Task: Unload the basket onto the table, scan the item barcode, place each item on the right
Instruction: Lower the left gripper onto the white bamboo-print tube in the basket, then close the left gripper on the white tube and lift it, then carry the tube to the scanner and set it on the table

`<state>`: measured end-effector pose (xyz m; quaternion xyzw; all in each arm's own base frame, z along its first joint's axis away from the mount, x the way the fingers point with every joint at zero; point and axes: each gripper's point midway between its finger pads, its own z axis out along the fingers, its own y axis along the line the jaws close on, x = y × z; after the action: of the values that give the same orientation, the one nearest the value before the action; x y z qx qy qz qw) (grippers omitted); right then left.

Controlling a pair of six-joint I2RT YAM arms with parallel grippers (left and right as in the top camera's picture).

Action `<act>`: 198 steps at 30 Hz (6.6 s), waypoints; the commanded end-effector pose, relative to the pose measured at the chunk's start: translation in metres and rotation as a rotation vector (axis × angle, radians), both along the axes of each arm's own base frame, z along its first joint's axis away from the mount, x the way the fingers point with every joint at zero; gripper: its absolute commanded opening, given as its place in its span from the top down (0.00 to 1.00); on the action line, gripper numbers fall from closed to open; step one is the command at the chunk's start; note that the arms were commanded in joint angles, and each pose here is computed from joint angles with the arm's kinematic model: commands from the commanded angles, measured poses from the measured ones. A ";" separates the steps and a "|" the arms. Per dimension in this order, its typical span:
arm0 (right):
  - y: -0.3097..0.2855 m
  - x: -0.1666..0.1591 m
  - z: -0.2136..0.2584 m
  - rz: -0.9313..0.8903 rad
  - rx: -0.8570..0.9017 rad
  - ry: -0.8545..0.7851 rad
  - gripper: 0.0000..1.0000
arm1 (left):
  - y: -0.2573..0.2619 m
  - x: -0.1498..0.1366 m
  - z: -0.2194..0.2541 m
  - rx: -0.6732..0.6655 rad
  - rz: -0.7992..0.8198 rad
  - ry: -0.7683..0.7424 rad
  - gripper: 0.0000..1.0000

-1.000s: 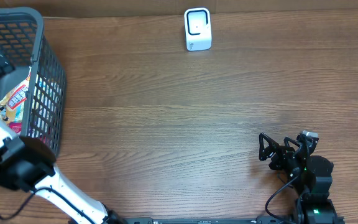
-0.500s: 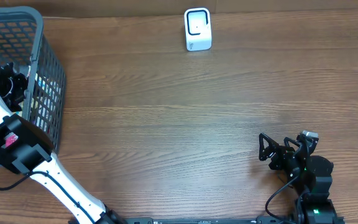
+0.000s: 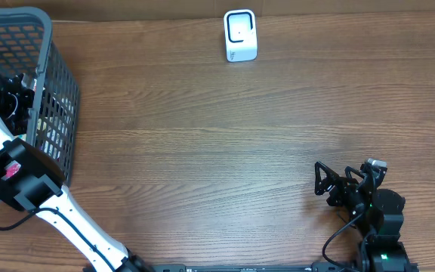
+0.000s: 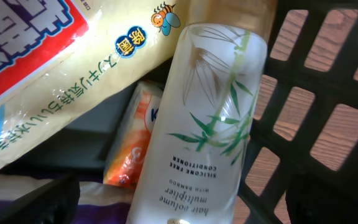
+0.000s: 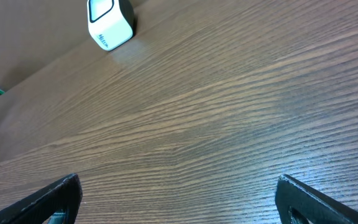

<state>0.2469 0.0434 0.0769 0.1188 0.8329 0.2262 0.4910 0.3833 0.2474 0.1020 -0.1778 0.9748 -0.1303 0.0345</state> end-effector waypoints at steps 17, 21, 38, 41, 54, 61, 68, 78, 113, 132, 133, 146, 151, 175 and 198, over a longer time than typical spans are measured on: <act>0.000 -0.001 -0.003 -0.002 0.004 0.003 0.00 | -0.020 -0.009 -0.053 -0.065 -0.063 0.110 0.31; 0.000 -0.001 -0.003 -0.002 0.004 0.003 0.00 | -0.018 -0.007 -0.053 -0.058 -0.051 0.103 0.34; 0.000 -0.001 -0.003 -0.003 0.004 0.002 0.00 | -0.001 0.007 -0.022 0.027 0.017 0.051 0.25; 0.000 -0.001 -0.003 -0.003 0.004 0.002 0.00 | 0.001 0.010 -0.016 0.038 0.028 0.037 0.22; 0.000 -0.001 -0.003 -0.003 0.004 0.002 0.00 | 0.016 0.005 -0.019 0.121 0.042 0.079 0.25; 0.000 0.000 -0.003 -0.003 0.004 0.001 0.00 | 0.012 0.008 -0.019 0.104 0.041 0.063 0.24; 0.000 0.000 -0.002 -0.003 0.004 0.001 0.00 | -0.001 0.016 -0.017 0.052 0.003 0.021 0.21; 0.000 0.000 -0.002 -0.003 0.004 0.001 0.00 | -0.002 0.021 -0.020 0.061 -0.004 0.015 0.29; 0.000 0.000 -0.002 -0.002 0.004 -0.002 0.00 | -0.013 0.004 -0.060 0.008 -0.024 0.100 0.82; 0.000 -0.001 -0.003 -0.002 0.004 0.002 0.00 | 0.011 0.028 0.043 0.155 0.120 -0.063 0.96; 0.000 -0.001 -0.003 -0.002 0.004 0.002 0.00 | 0.013 0.031 0.055 0.171 0.144 -0.095 0.96; 0.000 -0.001 -0.003 -0.002 0.004 0.002 0.00 | -0.020 0.044 0.210 0.167 0.222 -0.541 0.96; 0.000 -0.001 -0.003 -0.002 0.004 0.002 0.00 | -0.058 0.035 0.274 0.103 0.150 -0.732 0.96; 0.000 0.002 0.003 -0.002 0.004 -0.022 0.00 | -0.328 0.058 0.278 -0.081 -0.445 -0.726 0.96; -0.010 0.010 0.016 -0.054 -0.019 -0.088 0.00 | -0.520 -0.031 -0.025 -0.183 -1.259 0.070 0.96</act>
<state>0.2560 0.0368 0.0941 0.1203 0.8120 0.2149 0.5292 0.3710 -0.2650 0.0953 0.3644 0.9072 -0.1965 -0.0750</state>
